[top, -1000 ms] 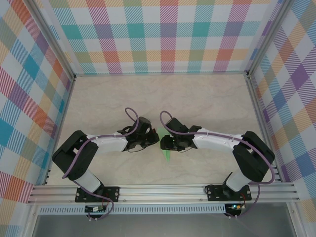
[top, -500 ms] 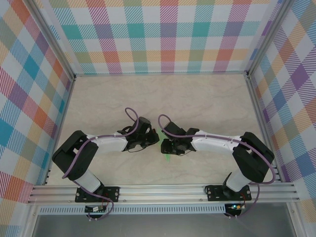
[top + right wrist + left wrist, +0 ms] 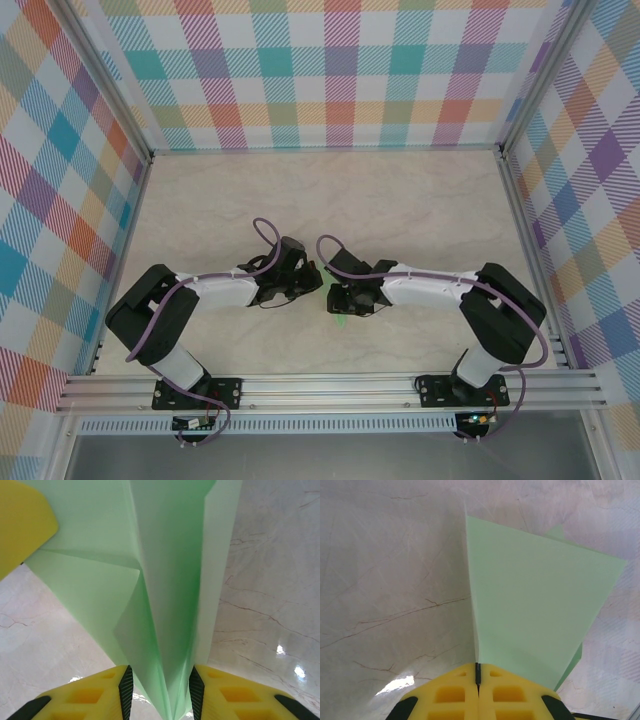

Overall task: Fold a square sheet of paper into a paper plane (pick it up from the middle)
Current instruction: Pick up the paper plane from the center of the table.

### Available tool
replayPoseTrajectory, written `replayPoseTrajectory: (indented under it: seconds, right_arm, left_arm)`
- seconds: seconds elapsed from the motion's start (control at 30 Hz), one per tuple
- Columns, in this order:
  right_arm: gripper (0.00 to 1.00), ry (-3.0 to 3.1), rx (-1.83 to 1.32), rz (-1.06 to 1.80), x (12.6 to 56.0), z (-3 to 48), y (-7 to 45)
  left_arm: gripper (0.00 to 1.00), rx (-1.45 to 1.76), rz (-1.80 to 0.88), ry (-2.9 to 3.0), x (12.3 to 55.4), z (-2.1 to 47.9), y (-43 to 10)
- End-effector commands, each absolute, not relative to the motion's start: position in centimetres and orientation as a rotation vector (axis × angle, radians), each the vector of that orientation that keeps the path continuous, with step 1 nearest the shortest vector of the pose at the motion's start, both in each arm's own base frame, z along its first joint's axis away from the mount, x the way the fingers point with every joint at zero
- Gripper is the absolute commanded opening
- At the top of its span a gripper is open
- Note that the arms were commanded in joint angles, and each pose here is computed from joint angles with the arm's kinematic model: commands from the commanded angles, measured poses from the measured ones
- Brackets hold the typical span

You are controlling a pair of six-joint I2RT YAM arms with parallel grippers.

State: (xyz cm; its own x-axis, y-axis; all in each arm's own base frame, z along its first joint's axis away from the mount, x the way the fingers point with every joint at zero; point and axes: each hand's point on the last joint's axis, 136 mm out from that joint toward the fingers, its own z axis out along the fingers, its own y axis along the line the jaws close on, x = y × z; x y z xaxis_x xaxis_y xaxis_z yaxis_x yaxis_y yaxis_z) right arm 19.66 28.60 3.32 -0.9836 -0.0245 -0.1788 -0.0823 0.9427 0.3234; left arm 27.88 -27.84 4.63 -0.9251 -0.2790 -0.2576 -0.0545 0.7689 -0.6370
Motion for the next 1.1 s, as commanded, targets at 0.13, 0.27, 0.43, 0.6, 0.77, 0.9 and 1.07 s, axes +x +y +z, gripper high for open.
replayPoseTrajectory:
  seconds: [0.13, 0.27, 0.43, 0.6, 0.77, 0.9, 1.07]
  right_arm:
    - [0.37, 2.904, -0.044, 0.429, 20.6, 3.6, 28.6]
    - [0.37, 2.887, -0.025, 0.375, 21.0, 3.9, 28.0]
    - [0.37, 2.859, -0.037, 0.365, 21.5, 4.7, 27.9]
    - [0.34, 2.86, -0.07, 0.404, 21.4, 5.1, 28.5]
    - [0.32, 2.846, -0.07, 0.406, 21.4, 5.4, 28.3]
    - [0.32, 2.843, -0.084, 0.408, 21.4, 5.5, 28.4]
    - [0.31, 2.855, -0.102, 0.438, 21.3, 5.2, 29.0]
  left_arm:
    - [0.0, -0.264, -0.929, 2.635, 28.0, 4.5, -27.6]
    - [0.0, -0.264, -0.927, 2.637, 27.9, 4.4, -27.5]
    - [0.0, -0.264, -0.926, 2.639, 27.9, 4.4, -27.5]
    - [0.0, -0.263, -0.928, 2.636, 28.0, 4.5, -27.6]
    - [0.0, -0.263, -0.926, 2.638, 28.0, 4.5, -27.6]
    - [0.0, -0.264, -0.924, 2.641, 28.0, 4.5, -27.6]
    - [0.0, -0.264, -0.924, 2.641, 28.0, 4.5, -27.6]
